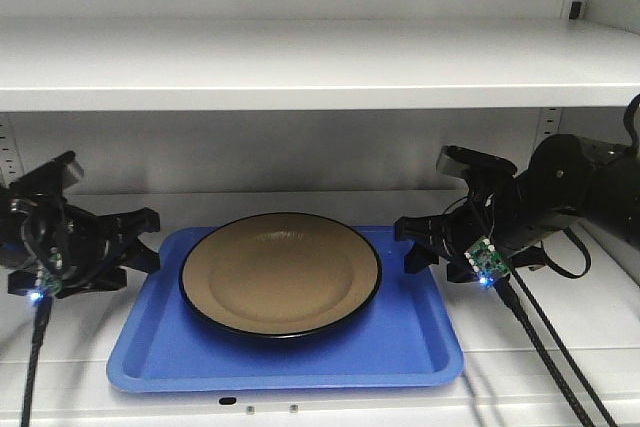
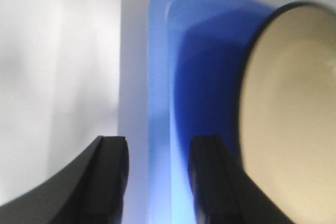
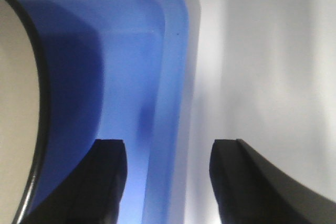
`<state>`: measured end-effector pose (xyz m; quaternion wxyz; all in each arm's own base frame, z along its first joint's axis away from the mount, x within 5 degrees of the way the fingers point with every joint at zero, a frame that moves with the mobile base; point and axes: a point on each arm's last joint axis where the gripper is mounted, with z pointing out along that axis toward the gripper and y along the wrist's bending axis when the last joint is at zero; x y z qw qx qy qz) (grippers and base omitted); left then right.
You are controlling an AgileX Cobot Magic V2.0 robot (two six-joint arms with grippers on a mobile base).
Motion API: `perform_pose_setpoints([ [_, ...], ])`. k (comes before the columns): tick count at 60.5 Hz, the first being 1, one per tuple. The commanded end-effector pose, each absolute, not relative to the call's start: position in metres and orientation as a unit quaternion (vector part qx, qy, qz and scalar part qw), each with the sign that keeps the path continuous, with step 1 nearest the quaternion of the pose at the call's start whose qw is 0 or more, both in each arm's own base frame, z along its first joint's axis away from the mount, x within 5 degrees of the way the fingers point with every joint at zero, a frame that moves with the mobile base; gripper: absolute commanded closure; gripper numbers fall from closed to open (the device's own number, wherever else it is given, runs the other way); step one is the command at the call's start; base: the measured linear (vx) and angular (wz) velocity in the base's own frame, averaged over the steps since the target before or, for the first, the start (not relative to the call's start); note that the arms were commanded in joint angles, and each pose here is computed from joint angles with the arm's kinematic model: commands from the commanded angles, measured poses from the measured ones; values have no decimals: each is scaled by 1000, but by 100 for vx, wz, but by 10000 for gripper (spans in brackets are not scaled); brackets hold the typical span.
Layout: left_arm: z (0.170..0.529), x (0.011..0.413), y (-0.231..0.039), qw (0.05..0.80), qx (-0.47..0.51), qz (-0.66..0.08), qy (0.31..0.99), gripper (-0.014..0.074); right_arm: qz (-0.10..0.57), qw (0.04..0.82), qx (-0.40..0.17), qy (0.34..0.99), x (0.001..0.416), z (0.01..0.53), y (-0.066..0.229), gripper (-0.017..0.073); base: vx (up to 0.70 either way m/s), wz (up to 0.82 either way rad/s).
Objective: Place disk in tray to left cabinet
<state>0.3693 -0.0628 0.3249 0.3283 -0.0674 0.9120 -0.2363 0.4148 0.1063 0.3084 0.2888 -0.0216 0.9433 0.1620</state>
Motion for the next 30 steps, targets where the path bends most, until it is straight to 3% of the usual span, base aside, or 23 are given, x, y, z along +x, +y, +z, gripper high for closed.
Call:
perform_pose_setpoints([
  [1,354,348,-55,416,-89,-241,873,218,174,353,-22,919,408,346,104,125,0,0],
  [18,320,257,-37,466,-131,-210,849,304,174,353,-22,919,408,346,104,125,0,0],
  [30,302,192,-26,514,-101,-169,835,395,174,353,-22,919,408,346,104,125,0,0],
])
